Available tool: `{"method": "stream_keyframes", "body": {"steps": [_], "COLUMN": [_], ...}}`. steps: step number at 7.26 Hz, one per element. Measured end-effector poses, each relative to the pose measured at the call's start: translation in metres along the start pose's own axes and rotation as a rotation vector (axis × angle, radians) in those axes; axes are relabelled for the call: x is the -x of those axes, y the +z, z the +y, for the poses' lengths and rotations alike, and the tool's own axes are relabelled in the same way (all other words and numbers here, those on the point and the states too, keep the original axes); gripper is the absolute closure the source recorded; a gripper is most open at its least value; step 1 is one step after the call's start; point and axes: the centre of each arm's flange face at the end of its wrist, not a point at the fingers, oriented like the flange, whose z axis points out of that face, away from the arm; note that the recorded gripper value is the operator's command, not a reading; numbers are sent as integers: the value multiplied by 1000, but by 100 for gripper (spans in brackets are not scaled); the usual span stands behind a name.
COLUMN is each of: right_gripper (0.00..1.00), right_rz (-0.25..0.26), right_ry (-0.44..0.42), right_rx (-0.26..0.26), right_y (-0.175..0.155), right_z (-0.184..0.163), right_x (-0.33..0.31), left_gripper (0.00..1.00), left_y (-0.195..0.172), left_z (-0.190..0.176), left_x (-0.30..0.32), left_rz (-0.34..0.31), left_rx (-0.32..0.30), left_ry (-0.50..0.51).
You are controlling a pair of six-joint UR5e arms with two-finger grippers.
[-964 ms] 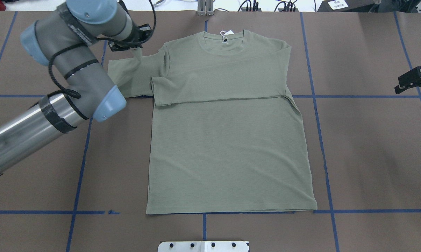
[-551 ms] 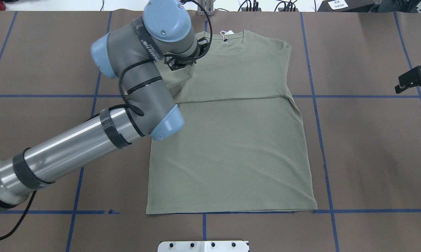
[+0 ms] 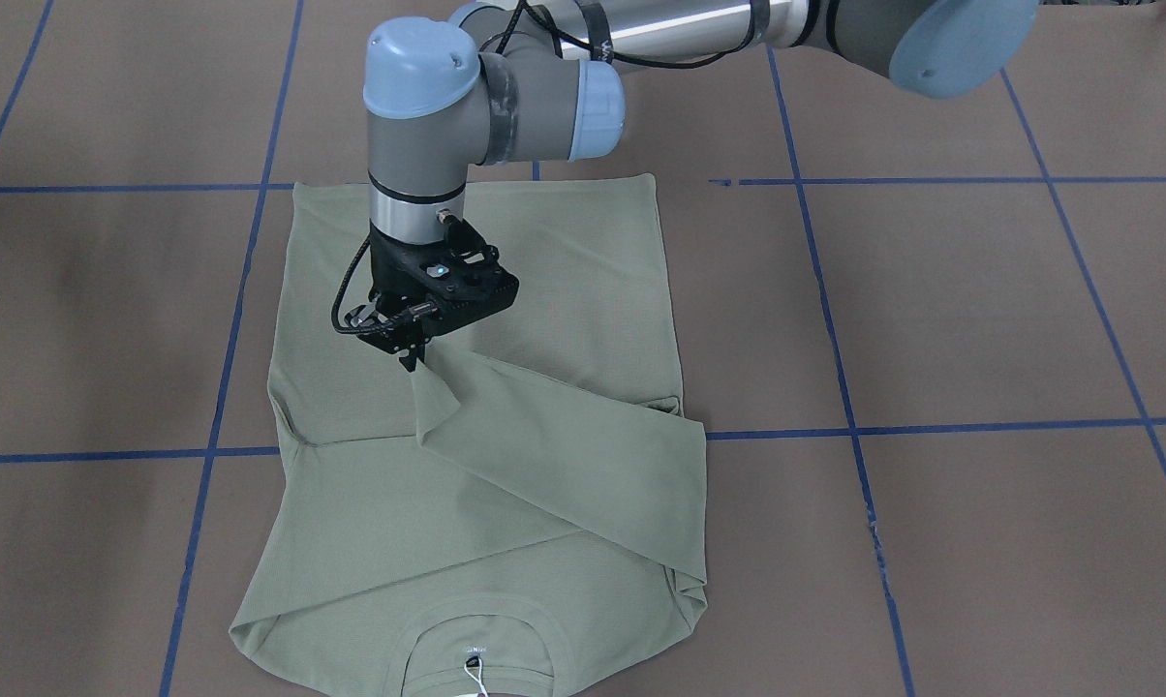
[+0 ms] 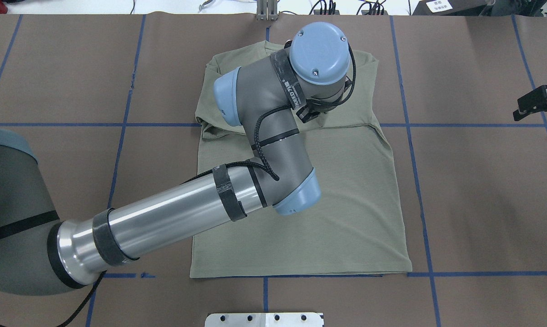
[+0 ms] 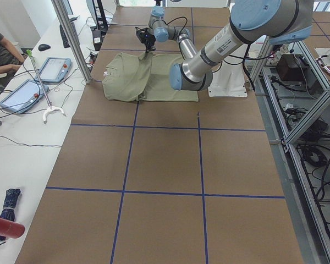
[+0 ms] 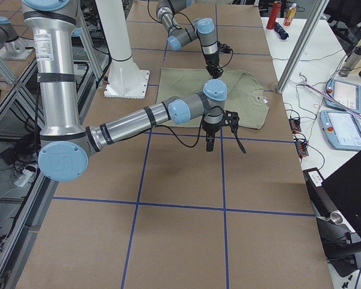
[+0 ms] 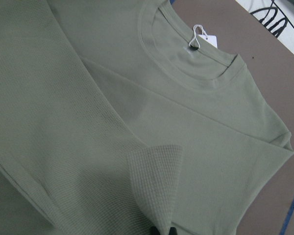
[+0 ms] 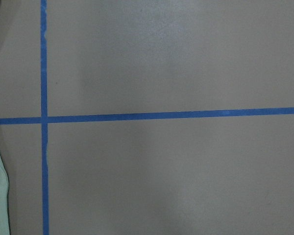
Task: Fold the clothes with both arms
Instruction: 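Lay the sleeve on the shirt, open the left gripper and withdraw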
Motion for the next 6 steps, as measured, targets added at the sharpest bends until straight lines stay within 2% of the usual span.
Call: {"method": "stream_keyframes", "body": {"steps": [2, 6], "right_gripper": [0, 0], "right_rz": [-2, -1], "right_ry": [1, 3], "right_rx": [1, 3], "right_y": [0, 0], "right_z": [0, 1], "right_x": [0, -1], "left_gripper": [100, 100], "left_y": [23, 31], "left_z": [21, 55], "left_x": [-11, -19], "left_rz": [27, 29], "left_rx": [2, 24], "left_ry": [-11, -13]}}
